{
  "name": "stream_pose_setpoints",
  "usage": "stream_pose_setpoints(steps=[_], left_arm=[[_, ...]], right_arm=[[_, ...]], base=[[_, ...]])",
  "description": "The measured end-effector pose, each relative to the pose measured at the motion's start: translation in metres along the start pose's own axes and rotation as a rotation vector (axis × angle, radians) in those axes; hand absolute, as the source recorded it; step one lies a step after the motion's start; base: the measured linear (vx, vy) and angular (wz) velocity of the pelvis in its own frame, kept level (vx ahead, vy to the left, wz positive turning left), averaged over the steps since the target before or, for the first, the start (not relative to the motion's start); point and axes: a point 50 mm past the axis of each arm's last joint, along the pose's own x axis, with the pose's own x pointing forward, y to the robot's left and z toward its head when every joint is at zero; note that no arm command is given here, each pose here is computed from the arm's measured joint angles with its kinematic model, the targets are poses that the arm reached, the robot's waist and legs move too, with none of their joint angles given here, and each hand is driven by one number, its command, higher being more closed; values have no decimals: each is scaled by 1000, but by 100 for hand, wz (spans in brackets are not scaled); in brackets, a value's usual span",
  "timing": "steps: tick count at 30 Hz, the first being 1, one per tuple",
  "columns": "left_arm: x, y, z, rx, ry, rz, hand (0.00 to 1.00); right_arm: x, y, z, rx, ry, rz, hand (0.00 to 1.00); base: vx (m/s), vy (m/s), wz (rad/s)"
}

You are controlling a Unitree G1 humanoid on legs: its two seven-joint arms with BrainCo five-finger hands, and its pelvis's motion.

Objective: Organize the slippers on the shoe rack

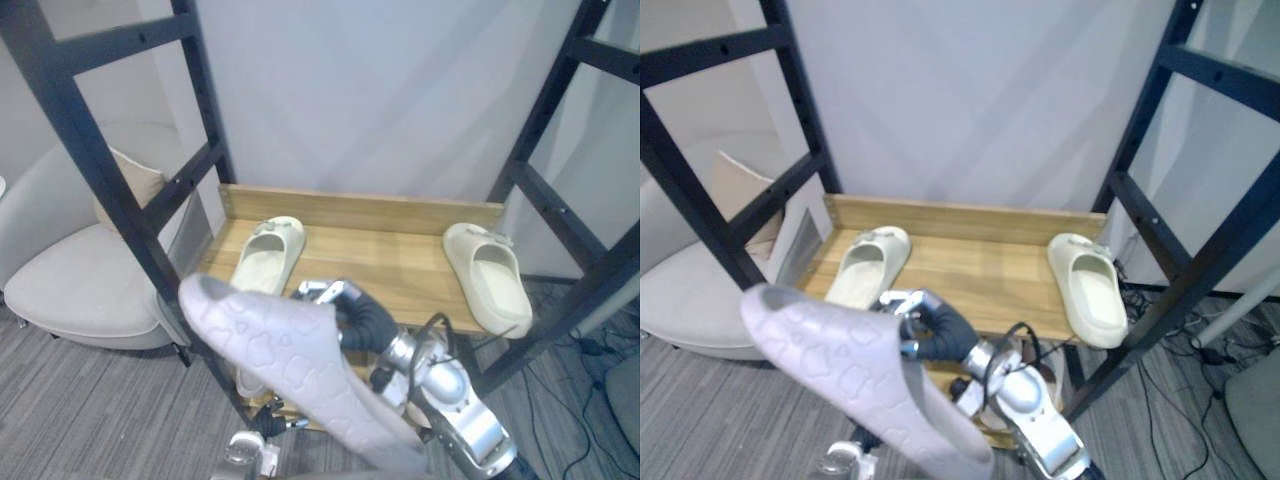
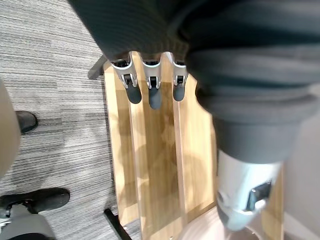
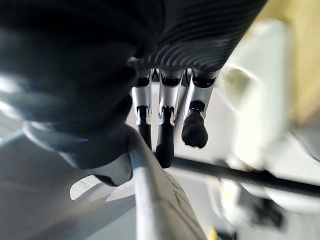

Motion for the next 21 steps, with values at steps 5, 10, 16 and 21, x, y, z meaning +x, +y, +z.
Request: stream_pose_setpoints(steps=[5, 10, 16, 21], left_arm=[[8, 6, 32, 6, -88, -2, 0], [10, 18, 55, -7, -160, 54, 0], [7, 30, 90, -64, -293, 108, 0], [7, 37, 120, -120, -388, 148, 0]], right_arm=[[0, 7, -25, -42, 145, 122, 100], [3, -1, -32, -140, 201, 134, 100], [20, -27, -21, -338, 176, 27, 100], [27, -63, -16, -520, 194, -160, 100]], base=[[-216, -12, 8], [-216, -4, 2], [-132, 4, 2], [-90, 11, 6]])
